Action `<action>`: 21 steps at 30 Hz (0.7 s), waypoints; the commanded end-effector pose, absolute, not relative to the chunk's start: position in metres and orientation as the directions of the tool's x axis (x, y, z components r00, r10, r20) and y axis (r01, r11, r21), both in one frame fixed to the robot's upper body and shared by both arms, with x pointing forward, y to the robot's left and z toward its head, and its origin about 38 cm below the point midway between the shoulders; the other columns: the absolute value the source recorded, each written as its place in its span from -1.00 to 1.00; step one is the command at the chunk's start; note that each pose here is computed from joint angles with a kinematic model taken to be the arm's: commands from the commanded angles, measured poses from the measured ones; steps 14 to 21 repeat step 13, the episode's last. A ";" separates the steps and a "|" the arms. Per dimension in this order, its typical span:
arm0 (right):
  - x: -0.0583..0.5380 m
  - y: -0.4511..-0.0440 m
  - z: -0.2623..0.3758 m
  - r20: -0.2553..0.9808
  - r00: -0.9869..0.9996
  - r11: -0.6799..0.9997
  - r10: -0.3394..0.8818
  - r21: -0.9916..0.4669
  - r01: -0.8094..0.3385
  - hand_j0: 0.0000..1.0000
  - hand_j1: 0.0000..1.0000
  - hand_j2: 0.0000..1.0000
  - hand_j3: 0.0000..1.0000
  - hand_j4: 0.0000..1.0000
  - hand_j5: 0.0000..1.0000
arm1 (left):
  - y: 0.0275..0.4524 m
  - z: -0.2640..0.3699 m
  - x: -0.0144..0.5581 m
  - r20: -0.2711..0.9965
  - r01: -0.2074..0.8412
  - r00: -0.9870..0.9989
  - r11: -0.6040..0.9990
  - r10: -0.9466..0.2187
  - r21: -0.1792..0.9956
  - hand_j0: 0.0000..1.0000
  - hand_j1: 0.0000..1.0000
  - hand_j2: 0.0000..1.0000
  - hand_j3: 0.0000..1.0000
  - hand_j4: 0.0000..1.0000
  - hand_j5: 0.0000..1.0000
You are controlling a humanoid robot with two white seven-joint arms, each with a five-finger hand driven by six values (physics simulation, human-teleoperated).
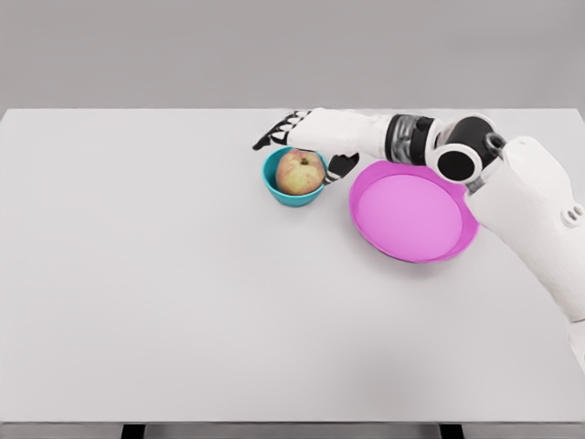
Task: Put the apple from the pink plate into the blue bowl with your right arm
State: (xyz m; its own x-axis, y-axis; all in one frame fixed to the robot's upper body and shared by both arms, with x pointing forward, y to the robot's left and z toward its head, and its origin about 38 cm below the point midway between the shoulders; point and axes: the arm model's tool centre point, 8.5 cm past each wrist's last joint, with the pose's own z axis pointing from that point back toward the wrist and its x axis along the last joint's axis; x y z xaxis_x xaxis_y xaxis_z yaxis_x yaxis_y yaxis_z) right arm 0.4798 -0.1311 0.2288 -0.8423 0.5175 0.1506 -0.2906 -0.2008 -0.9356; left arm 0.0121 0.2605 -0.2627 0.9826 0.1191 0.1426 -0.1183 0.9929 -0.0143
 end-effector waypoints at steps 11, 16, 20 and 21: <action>0.420 -0.233 0.289 0.085 -0.860 -0.201 0.503 -0.956 -0.212 1.00 1.00 1.00 1.00 1.00 1.00 | 0.260 -0.263 0.015 0.149 -0.121 0.981 0.993 0.122 -0.016 1.00 1.00 1.00 1.00 1.00 1.00; 0.418 -0.235 0.285 0.090 -0.858 -0.203 0.506 -0.954 -0.220 1.00 1.00 1.00 1.00 1.00 1.00 | 0.260 -0.263 0.016 0.152 -0.122 0.981 0.992 0.124 -0.017 1.00 1.00 1.00 1.00 1.00 1.00; 0.418 -0.235 0.285 0.090 -0.858 -0.203 0.506 -0.954 -0.220 1.00 1.00 1.00 1.00 1.00 1.00 | 0.260 -0.263 0.016 0.152 -0.122 0.981 0.992 0.124 -0.017 1.00 1.00 1.00 1.00 1.00 1.00; 0.418 -0.235 0.285 0.090 -0.858 -0.203 0.506 -0.954 -0.220 1.00 1.00 1.00 1.00 1.00 1.00 | 0.260 -0.263 0.016 0.152 -0.122 0.981 0.992 0.124 -0.017 1.00 1.00 1.00 1.00 1.00 1.00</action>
